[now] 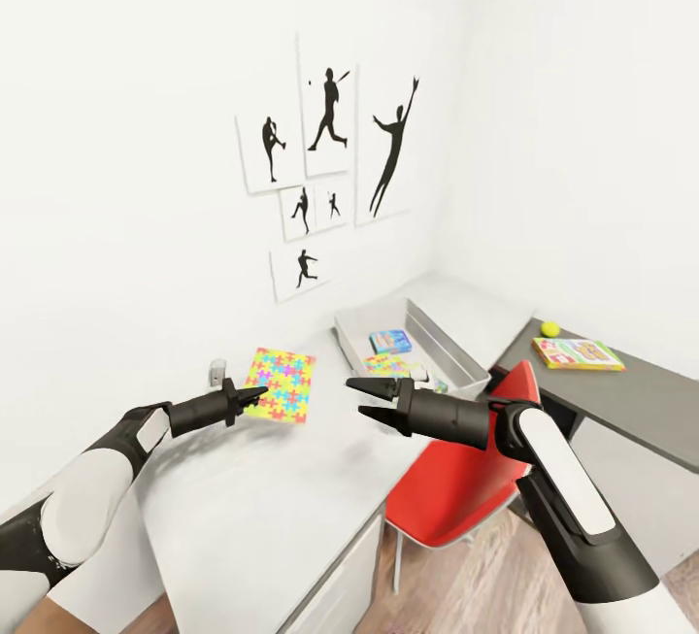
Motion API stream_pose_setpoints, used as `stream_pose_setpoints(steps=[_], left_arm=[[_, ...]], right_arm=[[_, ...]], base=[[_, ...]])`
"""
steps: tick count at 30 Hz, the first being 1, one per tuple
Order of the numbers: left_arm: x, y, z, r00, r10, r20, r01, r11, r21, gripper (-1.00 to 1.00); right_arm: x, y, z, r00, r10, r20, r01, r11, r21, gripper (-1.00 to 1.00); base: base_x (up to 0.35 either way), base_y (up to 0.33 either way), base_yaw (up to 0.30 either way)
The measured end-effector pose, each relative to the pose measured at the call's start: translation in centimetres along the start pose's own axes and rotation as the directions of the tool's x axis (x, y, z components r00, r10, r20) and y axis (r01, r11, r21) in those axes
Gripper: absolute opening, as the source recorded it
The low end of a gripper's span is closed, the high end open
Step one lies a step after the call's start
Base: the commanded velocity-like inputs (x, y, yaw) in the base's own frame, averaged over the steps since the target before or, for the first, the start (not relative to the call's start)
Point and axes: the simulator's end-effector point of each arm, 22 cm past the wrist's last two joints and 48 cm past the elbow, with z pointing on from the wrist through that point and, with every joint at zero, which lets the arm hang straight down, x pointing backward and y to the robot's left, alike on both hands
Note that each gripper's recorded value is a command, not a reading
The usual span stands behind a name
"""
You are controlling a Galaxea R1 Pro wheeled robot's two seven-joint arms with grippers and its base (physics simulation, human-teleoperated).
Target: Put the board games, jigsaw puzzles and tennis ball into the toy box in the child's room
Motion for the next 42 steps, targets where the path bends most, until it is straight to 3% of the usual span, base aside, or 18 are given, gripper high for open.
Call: stream_pose_setpoints(steps=[9,17,24,29,32,34,38,42], left_arm=[[0.1,-0.6,-0.4,1.000,0.001,0.001,-0.001,1.000,-0.001,-1.00],[-0.7,-0.8,-1.8,1.000,0.005,0.022,-0.005,1.000,-0.007,-1.00],[-2.0,-2.7,-3.9,0.999,0.018,0.041,-0.022,0.996,0.089,-1.00],[-2.2,-3.3,-4.5,0.999,0.022,0.045,-0.027,0.993,0.116,-1.00],[-2.4,-3.7,-4.9,0.999,0.023,0.050,-0.030,0.990,0.135,-1.00],[-2.6,-4.5,-5.4,0.998,0.025,0.054,-0.034,0.984,0.176,-1.00],[-2.9,-6.3,-6.5,0.998,0.029,0.058,-0.043,0.965,0.259,-1.00],[-3.4,-6.6,-7.5,0.997,0.036,0.069,-0.054,0.960,0.274,-1.00]], right_arm=[[0.1,0.6,-0.2,1.000,0.000,0.000,0.000,1.000,0.002,1.00],[0.1,1.1,-0.4,1.000,0.000,0.001,0.000,1.000,0.002,1.00],[-0.5,0.7,-1.1,1.000,-0.004,0.016,0.004,1.000,0.015,1.00],[-2.1,-0.3,-3.8,0.999,-0.021,0.048,0.019,0.999,0.042,1.00],[-2.6,0.4,-4.9,0.998,-0.029,0.053,0.029,1.000,0.005,1.00],[-2.8,0.9,-5.4,0.998,-0.030,0.056,0.031,0.999,-0.023,1.00],[-3.2,0.3,-6.3,0.997,-0.034,0.063,0.034,0.999,-0.009,1.00],[-3.3,-0.8,-7.1,0.997,-0.031,0.074,0.029,0.999,0.022,1.00]], base=[[0.000,0.000,-0.276],[0.000,0.000,-0.276],[0.000,0.000,-0.276],[0.000,0.000,-0.275],[0.000,0.000,-0.241],[0.000,0.000,-0.172],[0.000,0.000,-0.049],[0.000,0.000,-0.008]])
